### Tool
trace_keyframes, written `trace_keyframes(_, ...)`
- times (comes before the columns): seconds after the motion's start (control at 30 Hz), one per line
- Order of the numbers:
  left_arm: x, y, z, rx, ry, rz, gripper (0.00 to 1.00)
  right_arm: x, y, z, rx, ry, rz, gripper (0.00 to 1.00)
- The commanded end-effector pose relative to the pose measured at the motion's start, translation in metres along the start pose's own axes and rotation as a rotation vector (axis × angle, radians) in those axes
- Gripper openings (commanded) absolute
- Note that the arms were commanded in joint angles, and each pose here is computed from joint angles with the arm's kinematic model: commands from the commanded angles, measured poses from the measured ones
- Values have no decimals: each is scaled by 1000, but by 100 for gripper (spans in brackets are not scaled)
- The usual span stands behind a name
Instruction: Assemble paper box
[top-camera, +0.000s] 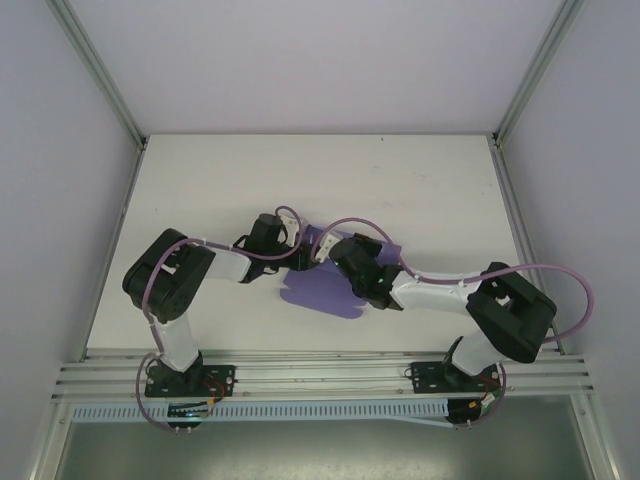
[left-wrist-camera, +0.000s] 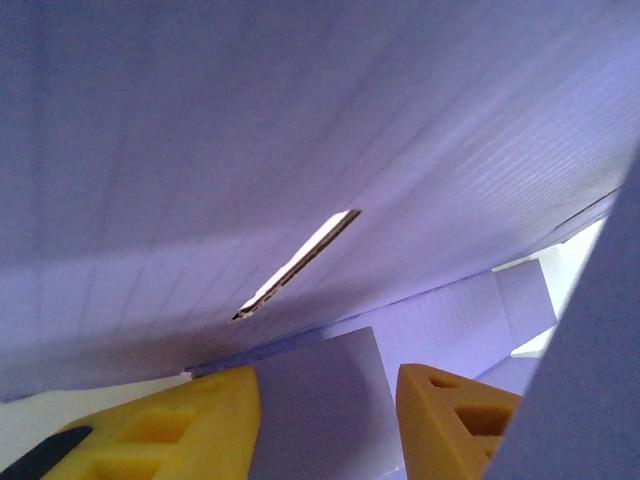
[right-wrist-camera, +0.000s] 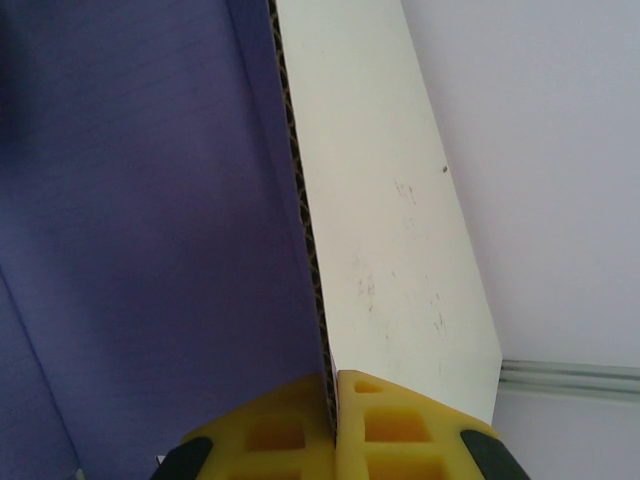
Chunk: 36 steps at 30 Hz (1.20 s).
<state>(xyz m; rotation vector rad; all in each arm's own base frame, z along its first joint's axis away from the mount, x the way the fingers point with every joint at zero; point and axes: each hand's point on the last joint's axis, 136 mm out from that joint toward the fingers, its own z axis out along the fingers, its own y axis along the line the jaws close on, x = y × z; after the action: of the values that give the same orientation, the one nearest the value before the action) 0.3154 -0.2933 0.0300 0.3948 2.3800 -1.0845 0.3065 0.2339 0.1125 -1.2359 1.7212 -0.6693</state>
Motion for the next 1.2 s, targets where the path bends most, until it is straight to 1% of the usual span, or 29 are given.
trace_keyframes(0.0, 26, 21, 13, -75, 67, -51, 42, -22, 25, -8, -96, -125, 38, 0)
trace_keyframes(0.1, 28, 19, 14, -65, 75, -50, 42, -21, 25, -7, -94, -127, 32, 0)
trace_keyframes(0.17, 24, 11, 8, -38, 48, -38, 43, -19, 21, -4, -81, -117, 28, 0)
trace_keyframes(0.27, 10, -10, -11, 4, -11, 0, 47, -15, 8, 0, -42, -98, 21, 0)
trace_keyframes(0.33, -1, -21, -26, 3, -50, 27, 49, -14, -2, 1, -23, -98, 21, 0)
trace_keyframes(0.4, -13, -25, -42, -42, -95, 37, 57, -14, -14, 1, -5, -100, 31, 0)
trace_keyframes(0.43, -16, -25, -50, -69, -111, 47, 63, -13, -18, 2, 4, -97, 27, 0)
trace_keyframes(0.6, -28, -14, -84, -238, -173, 53, 65, -15, -41, 3, 70, -118, 13, 0)
trace_keyframes(0.67, -32, -15, -97, -270, -196, 47, 69, -17, -45, 6, 101, -134, -13, 0)
trace_keyframes(0.73, -37, -11, -111, -326, -227, 6, 73, -18, -45, 9, 125, -150, -58, 0)
trace_keyframes(0.8, -43, -8, -122, -376, -232, -26, 72, -22, -45, 13, 155, -182, -99, 0)
trace_keyframes(0.87, -52, -12, -126, -380, -240, 2, 72, -23, -47, 18, 183, -203, -120, 0)
trace_keyframes(0.97, -60, -20, -122, -342, -239, 68, 72, -25, -46, 25, 198, -230, -164, 0)
trace_keyframes(1.03, -64, -13, -119, -353, -231, 33, 73, -28, -43, 27, 224, -274, -187, 0)
trace_keyframes(1.1, -66, -4, -118, -347, -220, -23, 71, -25, -37, 33, 240, -276, -228, 0)
trace_keyframes(1.17, -70, -1, -118, -329, -223, -45, 70, -22, -31, 37, 270, -275, -275, 0)
